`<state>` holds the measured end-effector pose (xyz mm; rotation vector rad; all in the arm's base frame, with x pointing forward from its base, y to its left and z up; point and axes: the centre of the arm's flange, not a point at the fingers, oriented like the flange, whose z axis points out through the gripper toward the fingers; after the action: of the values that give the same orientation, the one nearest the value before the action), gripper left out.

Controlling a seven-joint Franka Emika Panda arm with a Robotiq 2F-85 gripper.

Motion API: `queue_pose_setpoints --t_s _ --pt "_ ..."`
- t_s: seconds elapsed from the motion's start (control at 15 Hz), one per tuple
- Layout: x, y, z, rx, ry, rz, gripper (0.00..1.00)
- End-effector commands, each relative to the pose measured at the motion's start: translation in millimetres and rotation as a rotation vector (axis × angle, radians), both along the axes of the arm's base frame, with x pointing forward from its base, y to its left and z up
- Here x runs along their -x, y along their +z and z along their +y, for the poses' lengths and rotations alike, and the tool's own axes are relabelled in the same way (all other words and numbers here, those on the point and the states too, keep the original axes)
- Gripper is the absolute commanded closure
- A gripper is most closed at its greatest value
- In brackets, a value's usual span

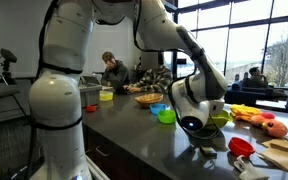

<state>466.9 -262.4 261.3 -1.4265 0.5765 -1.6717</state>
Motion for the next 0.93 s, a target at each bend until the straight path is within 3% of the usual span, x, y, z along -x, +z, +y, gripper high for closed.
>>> queue_pose_setpoints --t_s 0.0,0.87 --pt "3.6 0.1 -2.4 -0.011 -0.024 -0.031 0.99" --pt "3.6 -2.4 -2.8 -0.02 -0.029 -0.045 0.99"
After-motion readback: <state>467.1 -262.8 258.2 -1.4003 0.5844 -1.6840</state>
